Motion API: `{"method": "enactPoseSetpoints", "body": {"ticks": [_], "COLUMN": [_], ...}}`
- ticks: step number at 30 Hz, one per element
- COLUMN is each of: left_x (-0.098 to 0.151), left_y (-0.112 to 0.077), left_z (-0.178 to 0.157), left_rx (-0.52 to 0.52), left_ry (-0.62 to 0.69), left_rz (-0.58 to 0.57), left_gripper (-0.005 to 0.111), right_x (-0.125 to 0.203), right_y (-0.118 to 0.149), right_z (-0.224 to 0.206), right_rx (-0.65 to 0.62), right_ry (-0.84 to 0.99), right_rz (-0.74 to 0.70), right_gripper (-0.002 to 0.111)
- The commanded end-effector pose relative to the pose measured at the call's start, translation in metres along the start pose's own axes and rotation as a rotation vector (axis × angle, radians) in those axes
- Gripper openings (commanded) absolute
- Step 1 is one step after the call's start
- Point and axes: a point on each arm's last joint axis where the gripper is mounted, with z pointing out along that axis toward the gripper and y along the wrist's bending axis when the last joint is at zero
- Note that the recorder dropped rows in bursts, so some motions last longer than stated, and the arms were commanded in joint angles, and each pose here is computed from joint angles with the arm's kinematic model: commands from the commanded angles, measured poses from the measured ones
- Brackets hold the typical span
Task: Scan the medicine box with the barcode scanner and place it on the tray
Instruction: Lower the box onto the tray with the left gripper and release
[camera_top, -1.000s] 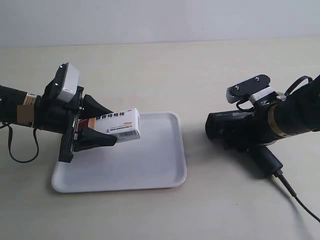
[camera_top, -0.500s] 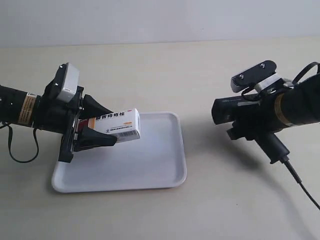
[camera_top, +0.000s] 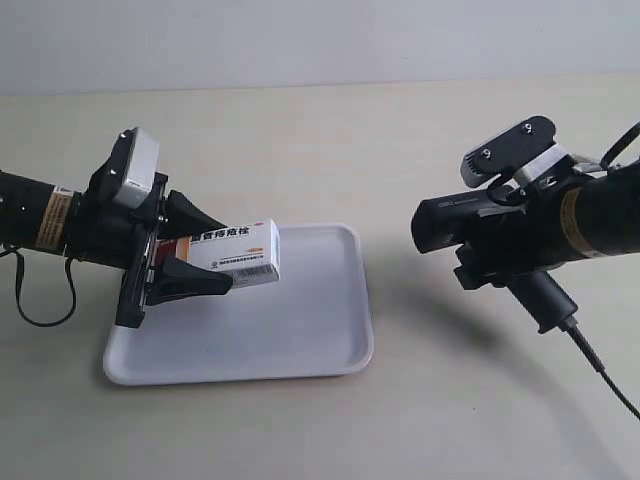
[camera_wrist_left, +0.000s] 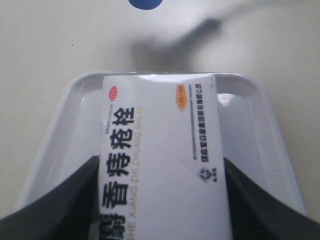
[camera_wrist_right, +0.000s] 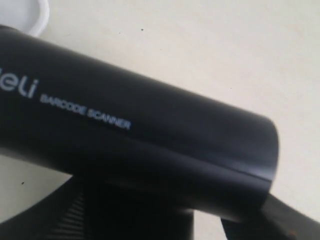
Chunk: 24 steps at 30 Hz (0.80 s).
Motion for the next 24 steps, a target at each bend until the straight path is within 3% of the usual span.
{"method": "enactPoseSetpoints", "body": {"ticks": [1,12,19,24], "left_x": [0.000,0.000,0.013,0.025], "left_y": [0.001,0.001,-0.001,-0.002], "left_z": [-0.001,-0.001,0.005,0.022], "left_rx": [-0.004,0.003,0.025,-0.018], "left_ry": [-0.005,0.005,0.062,0.216], "left_rz": [0.008,0.015,-0.025,-0.082], "left_gripper": [0.000,0.000,0.000,0.000], "right_x": [0.002,0.009,0.014,0.015], "right_y": [0.002,-0.006,-0.002,-0.001], "right_z": [-0.004,0.005,0.014,0.027], "right_rx": [-0.007,0.080,0.037,0.009], "right_ry": [-0.005,0.052,0.082,0.108], "right_rz": [-0.038,-0.036,-0.023,0.026], "right_gripper": [0.000,0.000,0.000,0.000]}}
